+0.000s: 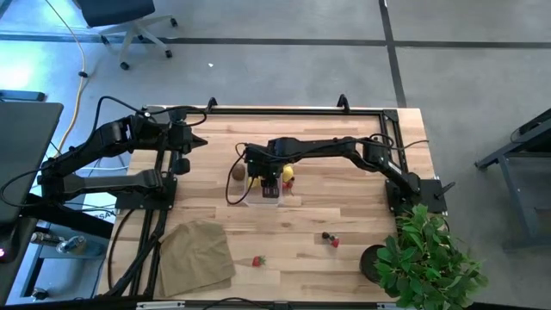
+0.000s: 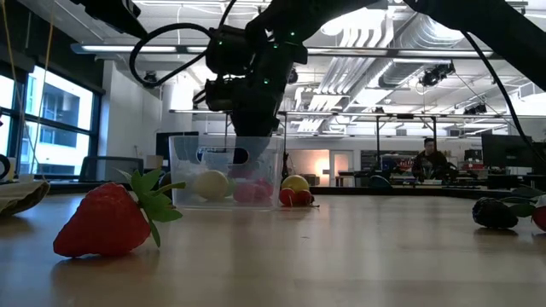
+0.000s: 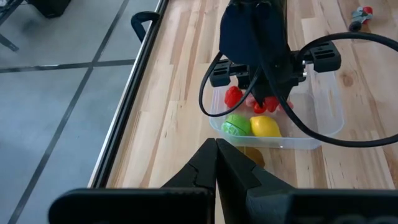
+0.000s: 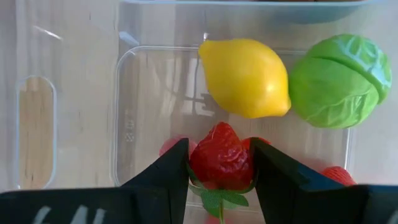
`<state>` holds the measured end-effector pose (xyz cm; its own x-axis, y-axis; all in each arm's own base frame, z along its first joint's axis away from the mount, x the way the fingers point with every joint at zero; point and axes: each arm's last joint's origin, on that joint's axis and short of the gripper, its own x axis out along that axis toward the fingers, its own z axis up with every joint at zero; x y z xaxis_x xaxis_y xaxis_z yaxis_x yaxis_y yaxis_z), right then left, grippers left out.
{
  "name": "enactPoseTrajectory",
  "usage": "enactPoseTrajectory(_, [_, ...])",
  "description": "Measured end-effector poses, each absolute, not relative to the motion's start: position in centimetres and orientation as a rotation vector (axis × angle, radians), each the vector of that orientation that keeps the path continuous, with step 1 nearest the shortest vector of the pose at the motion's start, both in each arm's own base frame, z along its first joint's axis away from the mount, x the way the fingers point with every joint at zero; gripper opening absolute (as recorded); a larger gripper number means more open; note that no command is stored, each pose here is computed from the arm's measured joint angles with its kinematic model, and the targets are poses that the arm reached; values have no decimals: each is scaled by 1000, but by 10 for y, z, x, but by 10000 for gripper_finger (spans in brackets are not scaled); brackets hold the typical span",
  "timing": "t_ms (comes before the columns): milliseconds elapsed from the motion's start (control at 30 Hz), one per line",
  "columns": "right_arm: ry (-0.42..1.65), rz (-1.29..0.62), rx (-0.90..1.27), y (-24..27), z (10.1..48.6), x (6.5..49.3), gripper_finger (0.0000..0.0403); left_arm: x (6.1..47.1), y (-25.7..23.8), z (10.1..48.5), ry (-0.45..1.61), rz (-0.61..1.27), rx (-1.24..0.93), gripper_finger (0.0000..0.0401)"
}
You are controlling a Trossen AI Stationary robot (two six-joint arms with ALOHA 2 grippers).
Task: Pick and placing Produce into tupperware
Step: Put the strawberry into the transparent bin, then put the blackberry into the transparent bin
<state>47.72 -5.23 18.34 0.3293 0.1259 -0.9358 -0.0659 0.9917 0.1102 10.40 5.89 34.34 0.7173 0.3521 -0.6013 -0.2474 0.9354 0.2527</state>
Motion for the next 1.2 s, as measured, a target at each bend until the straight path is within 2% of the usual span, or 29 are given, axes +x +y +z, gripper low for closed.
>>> enactPoseTrajectory(100, [1227,128,67,-55,183,477,140,104,59,343,696,333,158,1])
enactPoseTrajectory(367, [1226,116,76,-62,184,476,195,104,59,343,696,333,158,1])
enactPoseTrajectory(633, [1208,115,75,-62,189,478,204,104,59,343,696,333,158,1])
enactPoseTrajectory(800, [1188,117,70,-61,215,480,204,104,59,343,697,333,158,1])
enactPoseTrajectory(967, [1156,159,75,-63,259,477,204,104,59,343,696,333,159,1])
enactPoseTrajectory(1100, [1124,222,142,-67,290,465,204,104,59,343,696,333,159,1])
enactPoseTrajectory(1200, [1112,196,210,-73,305,446,204,104,59,343,696,333,159,1])
